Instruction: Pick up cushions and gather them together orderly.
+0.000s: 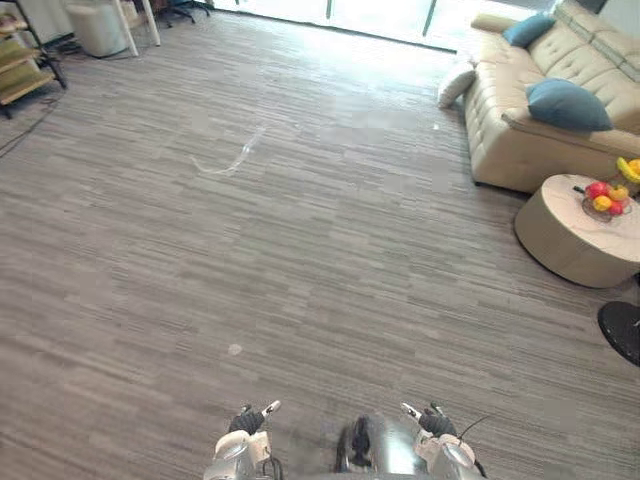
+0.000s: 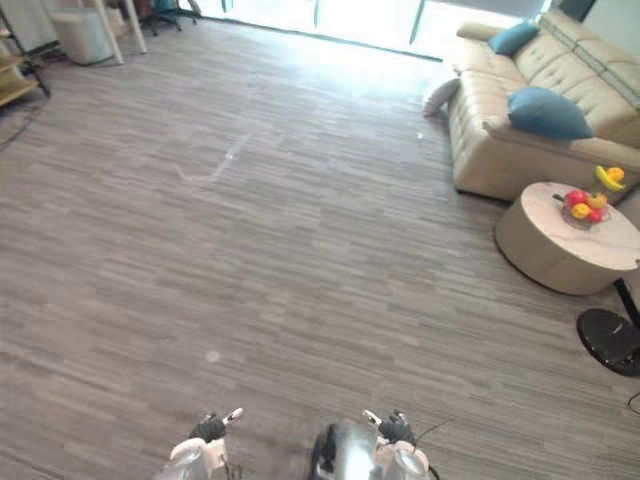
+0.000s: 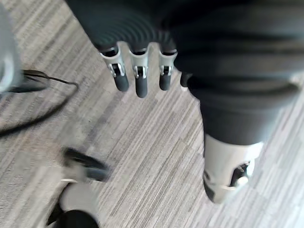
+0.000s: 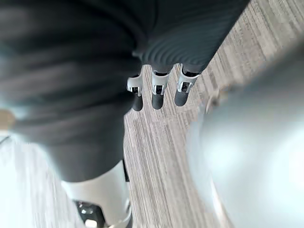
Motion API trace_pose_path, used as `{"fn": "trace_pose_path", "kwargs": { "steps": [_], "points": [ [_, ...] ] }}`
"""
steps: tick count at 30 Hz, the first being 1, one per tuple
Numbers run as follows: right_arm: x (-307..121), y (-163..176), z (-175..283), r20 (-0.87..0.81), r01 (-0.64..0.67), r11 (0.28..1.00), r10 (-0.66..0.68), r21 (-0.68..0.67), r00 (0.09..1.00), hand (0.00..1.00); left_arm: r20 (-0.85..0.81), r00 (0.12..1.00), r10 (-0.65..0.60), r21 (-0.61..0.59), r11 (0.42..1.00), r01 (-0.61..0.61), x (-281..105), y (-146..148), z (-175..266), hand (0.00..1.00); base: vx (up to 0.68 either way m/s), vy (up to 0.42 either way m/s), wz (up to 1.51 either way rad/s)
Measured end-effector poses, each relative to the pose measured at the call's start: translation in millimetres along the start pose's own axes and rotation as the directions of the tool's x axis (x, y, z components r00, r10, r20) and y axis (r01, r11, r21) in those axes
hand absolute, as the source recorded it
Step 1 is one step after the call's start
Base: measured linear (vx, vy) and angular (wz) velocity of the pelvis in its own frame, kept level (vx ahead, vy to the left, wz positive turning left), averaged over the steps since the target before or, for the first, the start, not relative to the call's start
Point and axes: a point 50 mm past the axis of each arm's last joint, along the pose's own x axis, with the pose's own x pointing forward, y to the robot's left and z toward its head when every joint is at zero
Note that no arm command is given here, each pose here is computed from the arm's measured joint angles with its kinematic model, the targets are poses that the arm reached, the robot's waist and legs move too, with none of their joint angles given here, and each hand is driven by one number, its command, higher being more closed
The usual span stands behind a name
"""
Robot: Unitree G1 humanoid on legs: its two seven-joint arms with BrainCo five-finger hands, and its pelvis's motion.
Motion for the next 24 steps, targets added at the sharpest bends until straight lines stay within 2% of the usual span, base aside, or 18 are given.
{"fn": "trace_pose_path", "kwargs": {
  "steps": [2,7,13,18,21,24],
  "points": [
    [-1,-13,-1,-0.008,0.029,0.999,-0.029,-0.014,1.000,0.00,-0.013,1.000,-0.015,0.006,1.000,0.015,-2,-5,-7,0.00,0.67,-0.189,0.10],
    [3,-15,13,0.030,0.035,0.998,-0.033,-0.061,0.999,0.00,-0.001,1.000,-0.007,-0.028,1.000,0.007,-3,-5,-6,0.00,0.62,-0.164,-0.57],
    [2,14,1,-0.023,-0.046,0.993,0.044,-0.104,0.999,0.00,0.092,0.996,0.018,-0.092,0.996,-0.009,-4,4,14,0.00,0.57,0.019,-0.79],
    [0,24,-7,-0.044,-0.077,0.990,0.073,-0.121,0.996,0.00,0.108,0.994,0.031,-0.121,0.993,-0.018,-5,5,14,0.00,0.70,0.292,-0.61],
    [-2,29,-12,-0.059,-0.091,0.990,0.085,-0.112,0.995,0.00,0.106,0.994,0.038,-0.094,0.995,-0.028,-5,8,15,0.00,0.71,0.368,-0.24],
    [-5,20,-20,-0.072,-0.071,0.991,0.063,-0.111,0.995,0.00,0.078,0.996,0.031,-0.045,0.999,-0.028,-4,10,8,0.00,0.60,0.313,-0.19]
  ]
}}
